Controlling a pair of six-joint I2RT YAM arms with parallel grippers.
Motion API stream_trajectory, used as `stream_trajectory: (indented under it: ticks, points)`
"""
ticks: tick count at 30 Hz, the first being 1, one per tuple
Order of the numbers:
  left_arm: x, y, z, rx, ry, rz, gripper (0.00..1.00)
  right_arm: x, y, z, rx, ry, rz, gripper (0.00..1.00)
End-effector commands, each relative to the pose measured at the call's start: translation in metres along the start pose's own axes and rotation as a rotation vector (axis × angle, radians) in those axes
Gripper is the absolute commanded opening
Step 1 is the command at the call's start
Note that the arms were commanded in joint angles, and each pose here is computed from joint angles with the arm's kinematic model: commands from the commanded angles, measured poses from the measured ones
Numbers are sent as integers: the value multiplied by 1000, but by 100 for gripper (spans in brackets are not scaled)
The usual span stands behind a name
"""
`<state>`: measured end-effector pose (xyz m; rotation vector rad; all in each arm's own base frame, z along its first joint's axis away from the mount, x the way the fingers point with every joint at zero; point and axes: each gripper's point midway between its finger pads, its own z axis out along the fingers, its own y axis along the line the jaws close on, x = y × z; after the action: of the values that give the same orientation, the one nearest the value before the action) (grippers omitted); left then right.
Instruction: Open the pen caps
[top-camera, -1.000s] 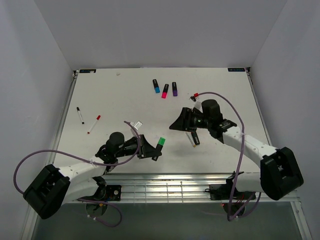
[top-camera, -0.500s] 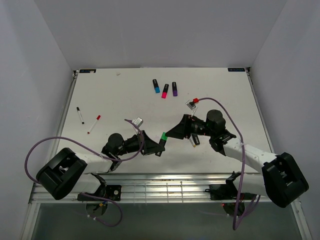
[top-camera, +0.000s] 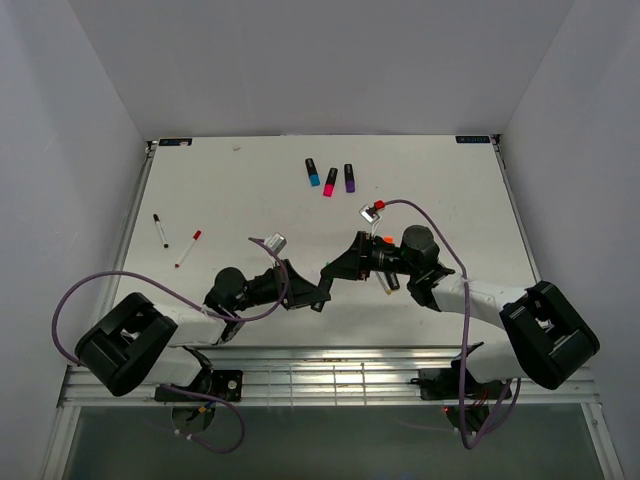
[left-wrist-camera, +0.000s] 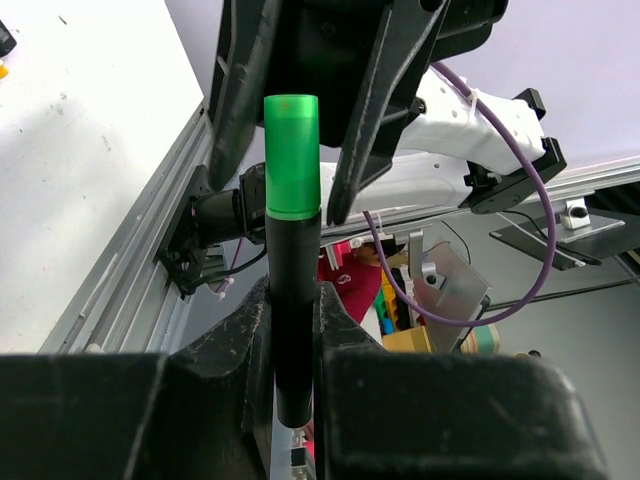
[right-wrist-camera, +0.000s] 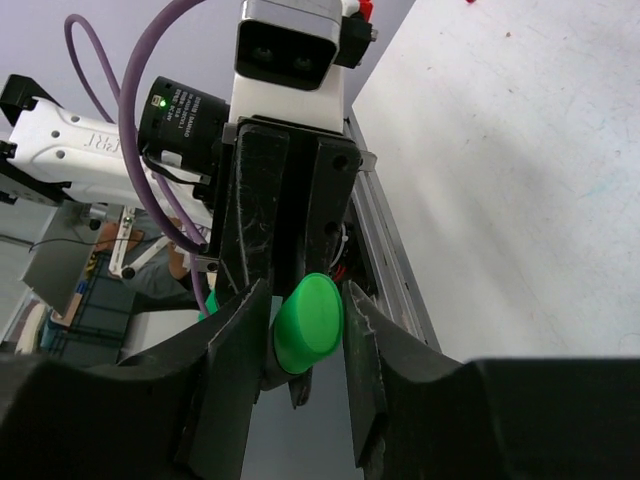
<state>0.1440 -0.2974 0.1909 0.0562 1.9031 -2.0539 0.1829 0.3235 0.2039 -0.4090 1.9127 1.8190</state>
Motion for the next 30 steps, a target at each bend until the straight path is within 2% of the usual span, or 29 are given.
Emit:
stream_trajectory:
  ticks: [1,3,6,8,9,11,16,17,18,23,25,30]
  points:
    - [-4,-11,3,45,-5,31,0,-10,22,8,-90,-32,-37,42]
    - [-5,-11,3,50,-7,30,0,-8,24,12,-105,-23,-25,40]
    - [-5,-13,3,60,-5,26,0,-6,22,15,-112,-23,-13,29]
    - [-4,-12,3,56,-5,21,0,-7,22,16,-115,-30,-4,11]
    - [-4,-11,2,53,-5,20,0,-7,20,17,-110,-35,3,8]
    - [-3,-11,2,51,-4,21,0,-12,19,18,-103,-62,5,8]
    - [4,-4,0,25,10,2,0,-55,7,19,24,-267,-69,8]
    - [5,-3,0,17,11,-2,0,-53,-6,18,118,-255,-88,8]
    - [8,4,0,-14,12,-20,0,-66,-15,16,204,-315,-93,8]
    - [13,19,5,-136,10,25,0,-93,-27,10,384,-391,-117,8]
    - [8,24,8,-180,-13,86,0,-92,-39,9,452,-365,-132,8]
    - [3,38,7,-301,-27,122,0,-93,-44,13,543,-291,-169,8]
